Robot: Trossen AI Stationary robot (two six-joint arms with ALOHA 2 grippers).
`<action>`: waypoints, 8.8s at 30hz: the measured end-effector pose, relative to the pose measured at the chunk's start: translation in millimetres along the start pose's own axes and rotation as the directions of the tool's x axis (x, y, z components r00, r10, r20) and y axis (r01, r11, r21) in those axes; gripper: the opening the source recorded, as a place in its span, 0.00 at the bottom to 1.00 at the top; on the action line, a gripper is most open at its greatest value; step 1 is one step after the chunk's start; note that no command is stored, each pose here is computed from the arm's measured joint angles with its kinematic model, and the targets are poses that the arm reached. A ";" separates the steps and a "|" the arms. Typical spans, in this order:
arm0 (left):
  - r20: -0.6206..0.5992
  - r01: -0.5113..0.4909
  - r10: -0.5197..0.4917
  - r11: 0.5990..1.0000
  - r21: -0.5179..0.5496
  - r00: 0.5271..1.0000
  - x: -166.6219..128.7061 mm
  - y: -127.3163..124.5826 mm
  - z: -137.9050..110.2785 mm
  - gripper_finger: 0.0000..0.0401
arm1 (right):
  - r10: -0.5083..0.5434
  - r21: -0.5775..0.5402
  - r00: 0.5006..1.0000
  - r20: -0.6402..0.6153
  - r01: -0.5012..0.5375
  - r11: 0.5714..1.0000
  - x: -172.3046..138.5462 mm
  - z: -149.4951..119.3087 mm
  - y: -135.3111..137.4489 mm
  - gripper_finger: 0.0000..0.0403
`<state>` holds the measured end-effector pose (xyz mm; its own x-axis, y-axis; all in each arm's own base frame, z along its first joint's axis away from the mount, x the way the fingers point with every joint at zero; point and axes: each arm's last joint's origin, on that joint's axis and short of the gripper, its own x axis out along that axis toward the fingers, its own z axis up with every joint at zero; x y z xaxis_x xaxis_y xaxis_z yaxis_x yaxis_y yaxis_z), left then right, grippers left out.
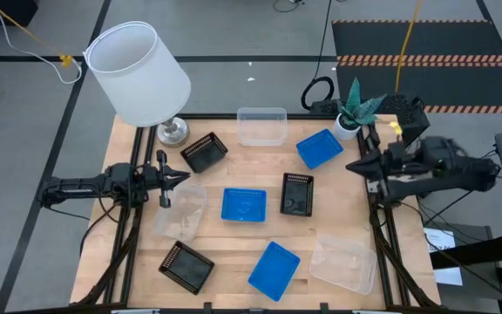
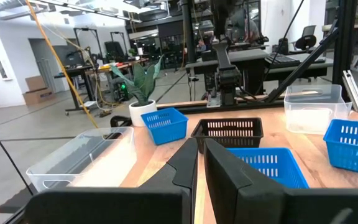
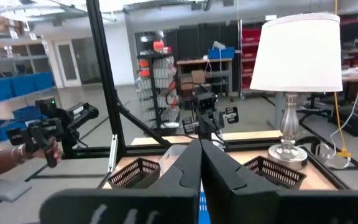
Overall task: Stack baskets by color
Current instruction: Stack the right black bin on the top left black bin
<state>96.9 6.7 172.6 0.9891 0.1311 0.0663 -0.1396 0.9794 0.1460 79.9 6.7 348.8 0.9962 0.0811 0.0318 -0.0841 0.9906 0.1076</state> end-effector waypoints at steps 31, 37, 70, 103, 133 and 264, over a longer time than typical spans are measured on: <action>0.042 0.008 0.000 0.984 -0.177 0.999 -0.7 1.0 7.5 0.08 | -0.171 -0.119 0.973 -0.153 0.154 0.981 47.1 41.0 0.1 0.00; 0.044 0.016 -0.009 0.987 -0.161 0.999 -6.6 7.8 51.4 0.08 | -0.166 -0.112 0.981 -0.105 0.154 0.982 62.4 16.1 -2.5 0.00; -0.475 0.155 -0.125 0.988 0.024 0.871 90.1 2.4 225.7 0.08 | -0.174 -0.101 0.968 -0.179 0.158 0.982 85.8 -26.7 -7.1 0.00; -0.348 0.130 -0.094 0.988 0.081 0.933 112.8 -19.8 179.8 0.08 | -0.217 -0.025 0.826 -0.520 0.239 0.971 158.4 -58.4 -2.7 0.00; -0.347 0.127 -0.095 0.990 0.069 0.933 112.8 -20.0 179.9 0.08 | -0.170 -0.062 0.541 -0.824 0.212 0.975 174.8 -128.9 38.2 0.34; -0.388 0.115 -0.099 0.993 0.020 0.916 137.8 -30.5 164.2 0.08 | -0.182 -0.106 0.342 -0.922 0.229 0.968 171.9 -177.2 12.4 0.40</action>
<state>230.0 -30.3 339.3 0.9379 0.0831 -0.3368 -0.0254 0.9847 0.1722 254.1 52.4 179.5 0.3770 -0.0513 -0.9248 0.1489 0.9888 0.0058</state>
